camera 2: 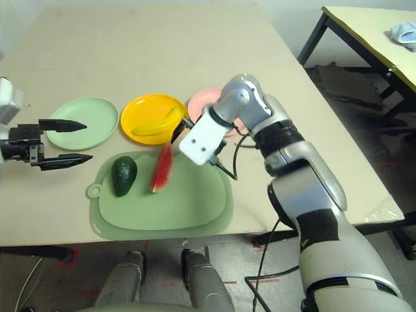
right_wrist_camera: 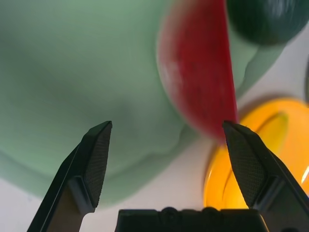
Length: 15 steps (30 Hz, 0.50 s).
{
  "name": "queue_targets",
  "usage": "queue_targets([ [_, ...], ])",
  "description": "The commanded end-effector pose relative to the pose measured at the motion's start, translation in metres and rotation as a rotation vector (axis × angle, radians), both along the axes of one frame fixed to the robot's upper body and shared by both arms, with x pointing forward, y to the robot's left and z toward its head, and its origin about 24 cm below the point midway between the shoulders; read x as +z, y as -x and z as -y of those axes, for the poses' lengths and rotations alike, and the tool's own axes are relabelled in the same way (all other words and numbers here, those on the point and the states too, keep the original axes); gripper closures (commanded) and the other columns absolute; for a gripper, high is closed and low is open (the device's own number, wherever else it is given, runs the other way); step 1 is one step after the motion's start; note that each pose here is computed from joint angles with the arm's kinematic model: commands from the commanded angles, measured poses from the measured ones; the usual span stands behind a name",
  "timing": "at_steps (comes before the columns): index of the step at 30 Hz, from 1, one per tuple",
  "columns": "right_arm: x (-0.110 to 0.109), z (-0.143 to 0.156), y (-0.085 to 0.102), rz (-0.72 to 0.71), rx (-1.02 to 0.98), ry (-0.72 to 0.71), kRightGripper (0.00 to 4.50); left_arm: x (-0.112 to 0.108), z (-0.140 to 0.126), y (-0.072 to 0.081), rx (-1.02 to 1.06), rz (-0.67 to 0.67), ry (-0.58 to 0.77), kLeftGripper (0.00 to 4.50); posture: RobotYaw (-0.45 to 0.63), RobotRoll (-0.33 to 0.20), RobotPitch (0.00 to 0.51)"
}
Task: Place the fruits into color-matched plates.
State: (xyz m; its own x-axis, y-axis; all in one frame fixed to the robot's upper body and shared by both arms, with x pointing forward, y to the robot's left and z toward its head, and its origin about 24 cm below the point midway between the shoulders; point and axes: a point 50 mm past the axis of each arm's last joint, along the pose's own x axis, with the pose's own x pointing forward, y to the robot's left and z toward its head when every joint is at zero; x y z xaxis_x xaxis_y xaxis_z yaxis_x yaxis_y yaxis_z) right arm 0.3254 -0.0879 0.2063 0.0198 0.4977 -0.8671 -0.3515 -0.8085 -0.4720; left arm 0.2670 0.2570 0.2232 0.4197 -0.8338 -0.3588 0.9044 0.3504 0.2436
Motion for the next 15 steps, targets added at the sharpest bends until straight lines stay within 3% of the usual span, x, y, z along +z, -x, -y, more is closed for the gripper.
queue_targets([
  [1, -0.009, -0.014, 0.007, -0.007, 0.021, -0.028, 0.03, -0.006, 0.008, 0.001, -0.031, -0.037, -0.003, 0.0, 0.03, 0.0, 0.217],
  [7, -0.001, -0.035, 0.003, 0.039, 0.009, -0.108, 0.03, -0.008, 0.019, 0.003, -0.054, -0.044, 0.013, 0.0, 0.03, 0.0, 0.217],
  [15, -0.001, -0.044, 0.003, 0.042, 0.039, -0.1, 0.03, -0.01, 0.015, 0.005, -0.038, -0.047, -0.007, 0.0, 0.03, 0.0, 0.217],
])
